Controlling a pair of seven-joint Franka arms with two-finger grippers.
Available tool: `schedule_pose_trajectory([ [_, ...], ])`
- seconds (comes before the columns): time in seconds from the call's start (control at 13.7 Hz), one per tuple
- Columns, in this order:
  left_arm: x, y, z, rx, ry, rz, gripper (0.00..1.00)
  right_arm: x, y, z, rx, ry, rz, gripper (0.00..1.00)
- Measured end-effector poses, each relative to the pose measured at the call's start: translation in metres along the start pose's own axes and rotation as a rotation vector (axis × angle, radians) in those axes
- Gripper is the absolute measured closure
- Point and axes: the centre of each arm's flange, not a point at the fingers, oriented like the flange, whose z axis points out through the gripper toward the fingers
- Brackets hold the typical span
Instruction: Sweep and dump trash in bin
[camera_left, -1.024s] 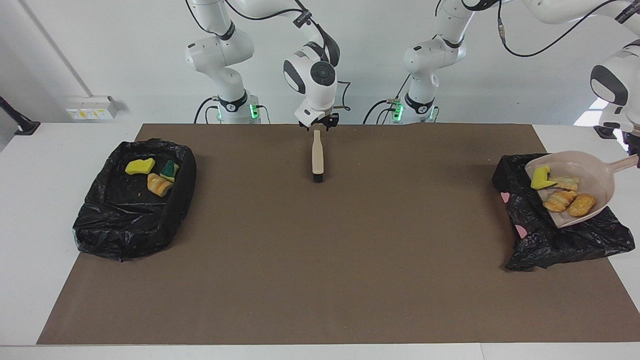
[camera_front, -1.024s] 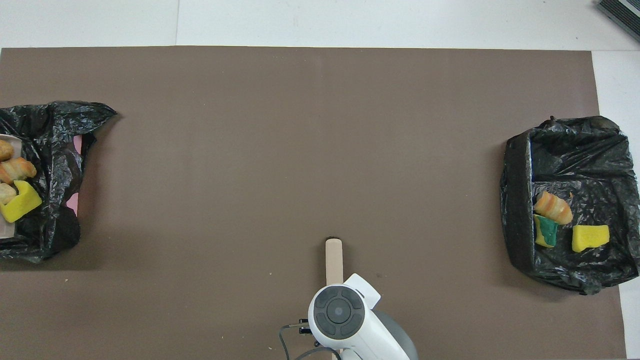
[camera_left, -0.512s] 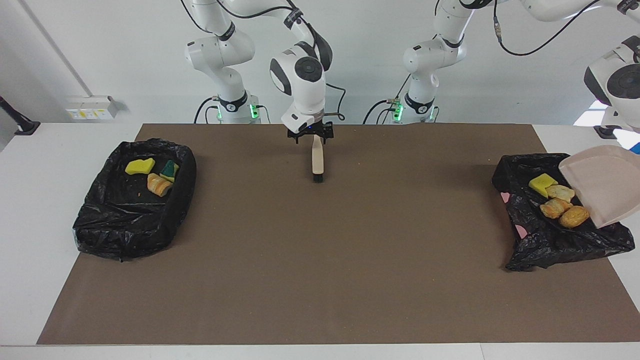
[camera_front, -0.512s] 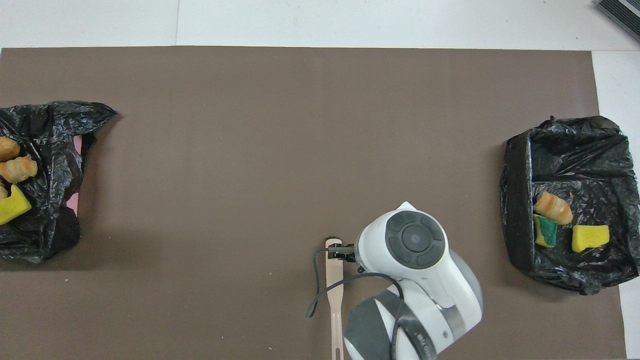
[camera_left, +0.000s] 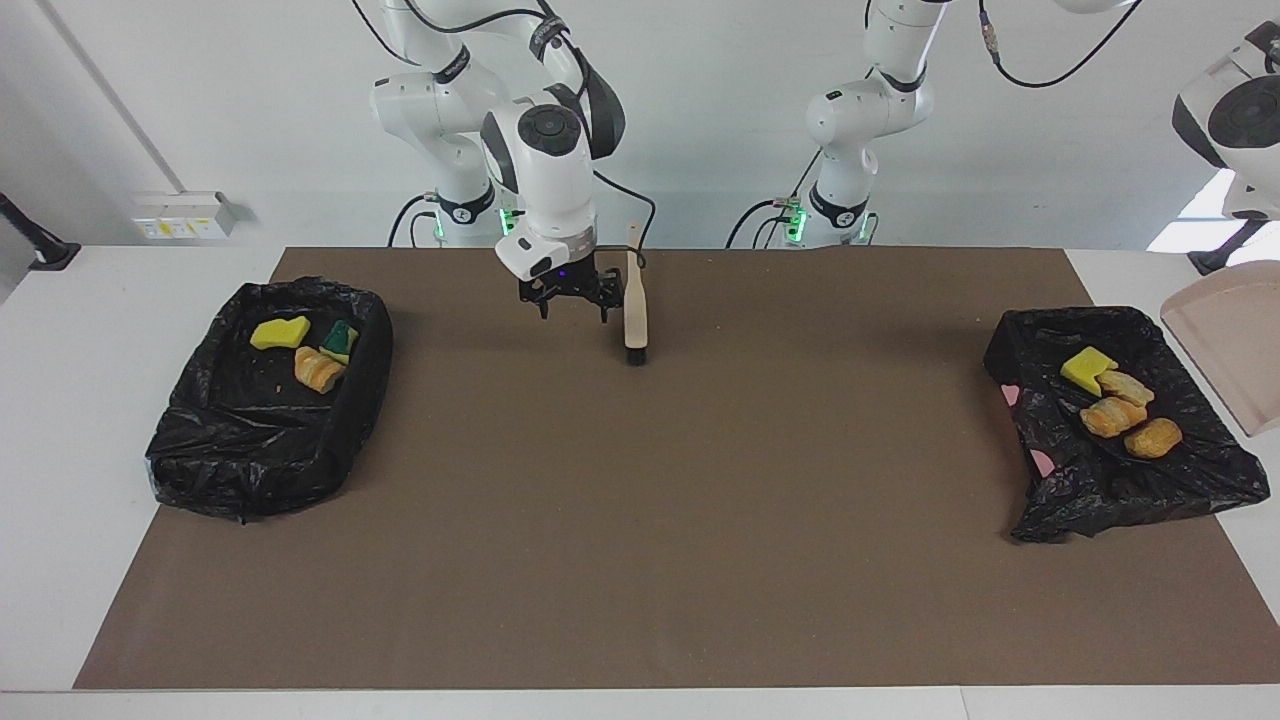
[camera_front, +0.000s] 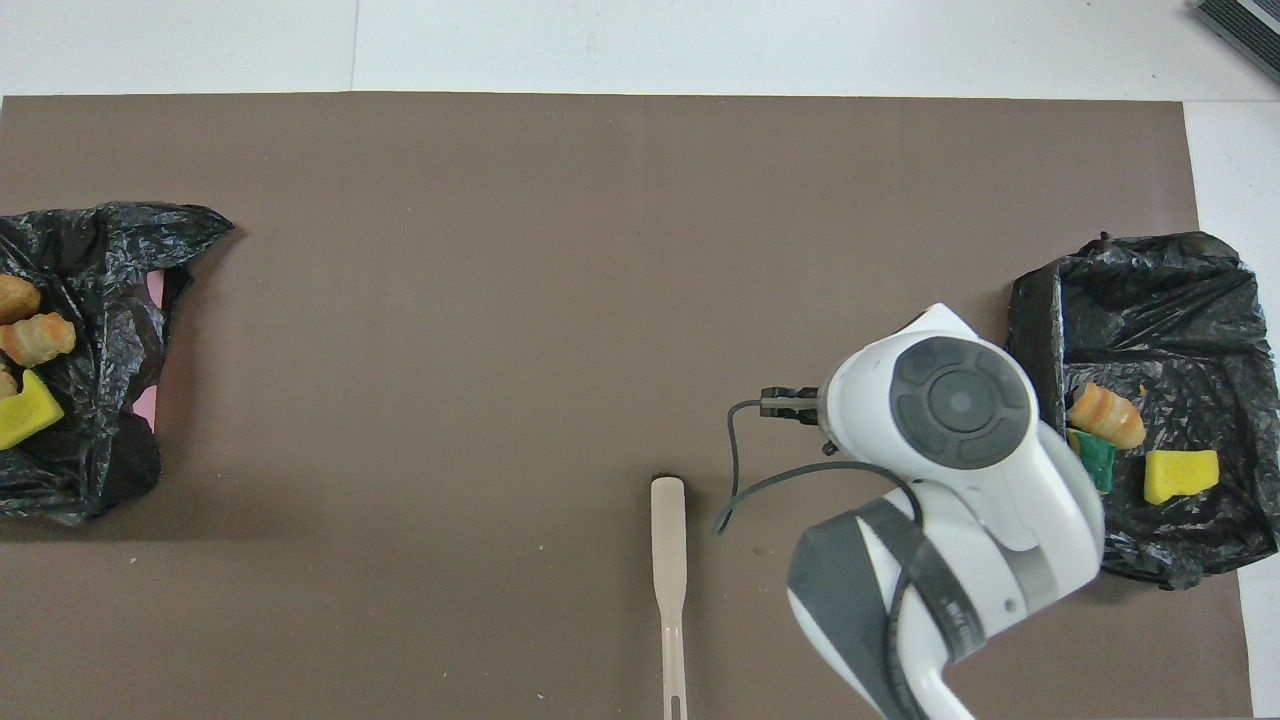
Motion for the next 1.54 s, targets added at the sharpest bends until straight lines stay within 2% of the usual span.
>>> schedule_pose_trajectory([
  [0.29, 0.027, 0.005, -0.008, -0.098, 0.177, -0.182, 0.69, 0.051, 0.094, -0.050, -0.013, 0.002, -0.028, 0.00],
  [0.51, 0.054, 0.010, -0.019, -0.218, 0.309, -0.372, 0.69, 0.058, 0.160, -0.089, -0.011, -0.007, -0.012, 0.00],
  [0.8, 0.107, 0.015, -0.059, -0.367, 0.393, -0.570, 0.69, 0.049, 0.227, -0.143, 0.027, -0.008, -0.025, 0.00],
  [1.02, 0.159, 0.022, -0.103, -0.460, 0.431, -0.707, 0.69, 0.044, 0.247, -0.192, 0.029, -0.015, -0.015, 0.00],
  [1.24, 0.207, 0.033, -0.147, -0.551, 0.466, -0.841, 0.69, 0.047, 0.251, -0.193, 0.031, -0.039, -0.006, 0.00],
  [1.54, 0.277, 0.057, -0.225, -0.665, 0.477, -1.006, 0.69, 0.044, 0.242, -0.187, 0.102, -0.083, -0.013, 0.00],
])
